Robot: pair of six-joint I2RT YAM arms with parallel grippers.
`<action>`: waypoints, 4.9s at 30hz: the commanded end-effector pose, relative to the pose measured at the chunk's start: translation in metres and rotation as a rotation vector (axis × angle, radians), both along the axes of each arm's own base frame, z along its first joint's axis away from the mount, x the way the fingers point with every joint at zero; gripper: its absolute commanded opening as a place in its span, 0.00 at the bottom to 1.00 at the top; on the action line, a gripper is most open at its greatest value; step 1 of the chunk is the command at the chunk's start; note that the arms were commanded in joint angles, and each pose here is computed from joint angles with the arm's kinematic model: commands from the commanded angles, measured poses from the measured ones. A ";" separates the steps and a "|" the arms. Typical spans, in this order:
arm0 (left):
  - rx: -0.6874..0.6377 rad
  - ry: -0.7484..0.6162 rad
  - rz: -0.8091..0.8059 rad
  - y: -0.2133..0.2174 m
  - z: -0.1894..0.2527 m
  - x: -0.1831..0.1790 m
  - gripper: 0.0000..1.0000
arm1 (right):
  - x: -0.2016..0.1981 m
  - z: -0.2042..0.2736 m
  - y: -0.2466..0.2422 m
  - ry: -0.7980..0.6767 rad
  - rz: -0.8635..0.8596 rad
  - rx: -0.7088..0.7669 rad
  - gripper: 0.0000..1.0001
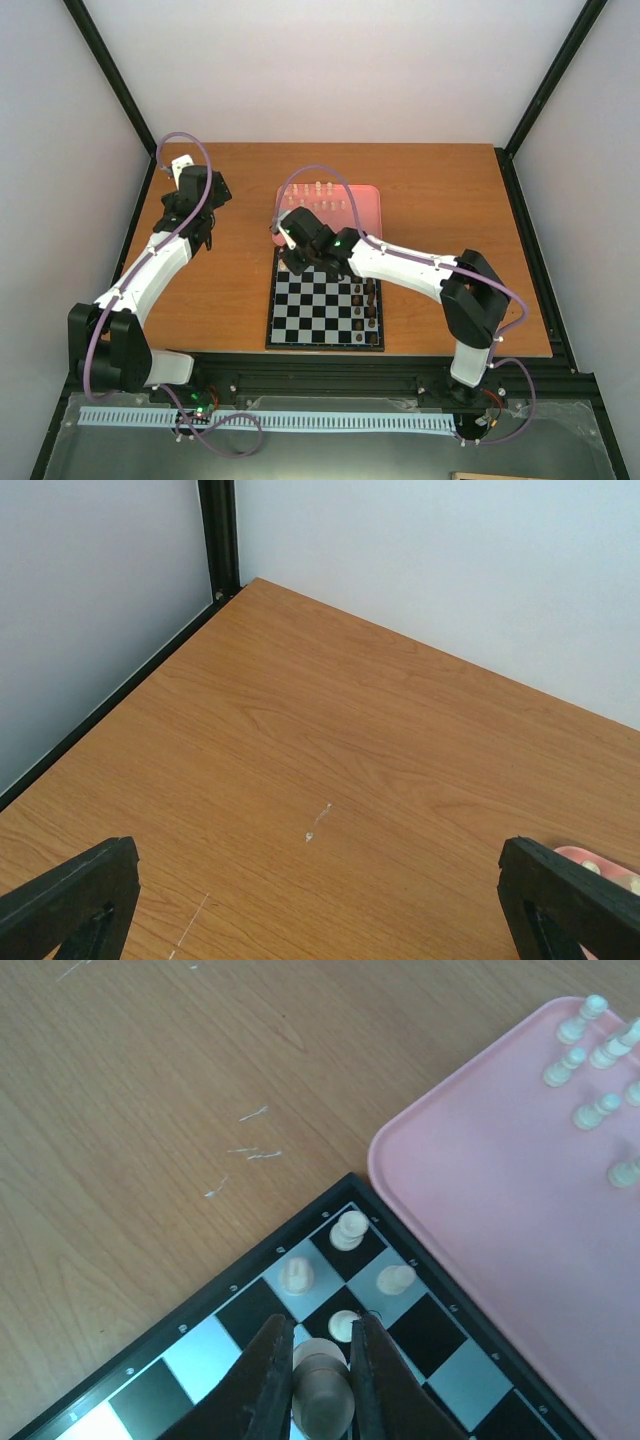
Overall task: Set up the chess pieces on the board
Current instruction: Place the chess piece on the chessboard, then pick up the chess piece from the storage box.
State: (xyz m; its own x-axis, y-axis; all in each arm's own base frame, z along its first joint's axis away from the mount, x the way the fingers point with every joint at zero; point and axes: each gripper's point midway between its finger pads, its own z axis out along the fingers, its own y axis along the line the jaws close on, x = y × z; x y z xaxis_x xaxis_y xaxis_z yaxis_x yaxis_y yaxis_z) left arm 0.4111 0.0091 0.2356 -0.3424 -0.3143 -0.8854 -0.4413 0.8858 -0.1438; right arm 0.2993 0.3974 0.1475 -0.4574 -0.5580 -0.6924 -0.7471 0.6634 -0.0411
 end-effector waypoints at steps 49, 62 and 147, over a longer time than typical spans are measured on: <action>-0.015 -0.036 -0.020 -0.006 0.015 0.010 1.00 | -0.028 -0.081 0.040 0.100 0.075 -0.035 0.11; -0.013 -0.036 -0.018 -0.006 0.015 0.010 1.00 | -0.023 -0.088 0.037 0.093 0.056 -0.038 0.10; -0.002 -0.031 -0.027 -0.009 0.016 0.011 1.00 | 0.160 -0.012 -0.119 -0.024 -0.438 0.008 0.44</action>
